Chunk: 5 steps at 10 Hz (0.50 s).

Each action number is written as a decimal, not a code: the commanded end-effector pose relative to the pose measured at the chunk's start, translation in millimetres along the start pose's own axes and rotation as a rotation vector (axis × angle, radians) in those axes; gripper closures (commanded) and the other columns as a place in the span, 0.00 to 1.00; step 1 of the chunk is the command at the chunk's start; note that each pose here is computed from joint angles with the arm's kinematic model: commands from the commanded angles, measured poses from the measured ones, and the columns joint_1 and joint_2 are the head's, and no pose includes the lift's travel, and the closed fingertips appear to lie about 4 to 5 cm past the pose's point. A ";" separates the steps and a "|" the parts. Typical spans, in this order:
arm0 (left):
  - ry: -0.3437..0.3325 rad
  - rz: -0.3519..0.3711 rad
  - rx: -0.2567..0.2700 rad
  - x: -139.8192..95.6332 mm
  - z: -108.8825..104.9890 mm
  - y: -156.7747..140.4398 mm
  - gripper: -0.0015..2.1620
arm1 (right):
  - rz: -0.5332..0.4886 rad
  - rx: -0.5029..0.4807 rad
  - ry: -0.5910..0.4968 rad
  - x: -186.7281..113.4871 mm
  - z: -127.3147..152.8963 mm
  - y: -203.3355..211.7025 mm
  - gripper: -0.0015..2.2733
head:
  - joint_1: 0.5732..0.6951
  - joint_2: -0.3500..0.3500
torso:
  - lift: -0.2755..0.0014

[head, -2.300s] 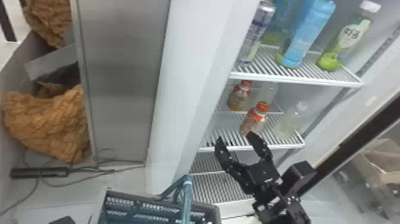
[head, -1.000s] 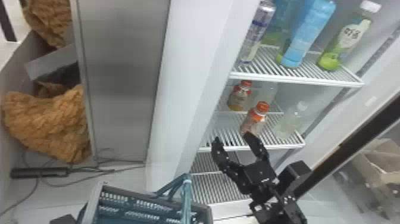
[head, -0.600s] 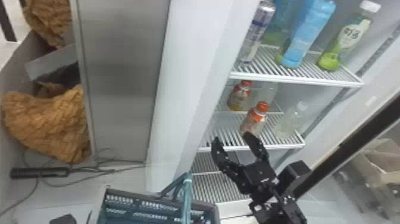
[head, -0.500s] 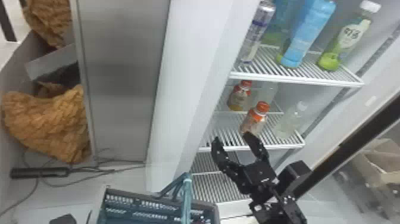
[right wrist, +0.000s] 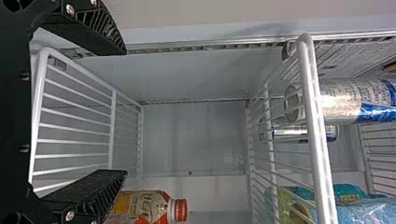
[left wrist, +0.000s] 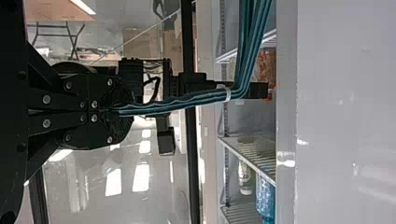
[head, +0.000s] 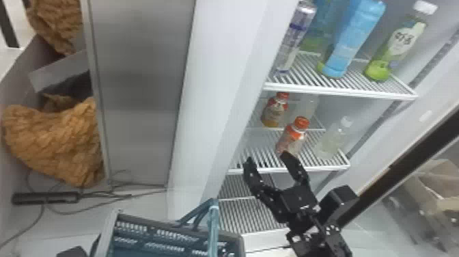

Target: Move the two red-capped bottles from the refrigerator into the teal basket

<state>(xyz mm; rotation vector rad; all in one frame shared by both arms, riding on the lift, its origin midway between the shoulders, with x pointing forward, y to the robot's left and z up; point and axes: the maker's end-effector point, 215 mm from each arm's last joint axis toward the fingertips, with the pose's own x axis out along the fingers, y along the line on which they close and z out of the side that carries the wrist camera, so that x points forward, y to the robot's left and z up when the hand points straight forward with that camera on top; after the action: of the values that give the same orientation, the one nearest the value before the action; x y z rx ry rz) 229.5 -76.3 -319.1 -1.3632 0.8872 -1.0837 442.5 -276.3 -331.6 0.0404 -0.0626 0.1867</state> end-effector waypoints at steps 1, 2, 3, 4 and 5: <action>0.002 -0.002 0.000 0.4 -0.4 -0.6 0.54 | -0.002 0.002 0.000 -0.3 -0.7 -0.6 0.05 | 1.00 0.00 | 0.19; 0.002 0.000 -0.002 0.2 -0.5 0.4 0.54 | -0.004 0.001 -0.008 -0.8 0.5 -1.3 0.05 | 1.00 0.00 | 0.19; 0.002 0.000 -0.002 0.2 -0.5 0.4 0.54 | -0.005 0.000 -0.012 -0.8 1.9 -1.6 0.05 | 1.00 0.00 | 0.19; 0.002 0.000 -0.002 0.2 -0.5 0.4 0.53 | -0.007 -0.001 -0.015 -1.1 2.1 -2.2 0.05 | 1.00 0.00 | 0.19; 0.000 0.000 -0.001 0.2 0.2 0.4 0.54 | -0.010 -0.002 -0.017 -1.1 2.8 -2.9 0.05 | 1.00 0.00 | 0.19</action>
<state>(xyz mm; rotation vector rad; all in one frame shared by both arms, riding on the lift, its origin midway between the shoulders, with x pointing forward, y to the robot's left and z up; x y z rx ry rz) 229.5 -76.5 -319.4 -1.3644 0.8887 -1.0841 441.8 -279.3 -329.5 0.0411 -0.0778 0.1767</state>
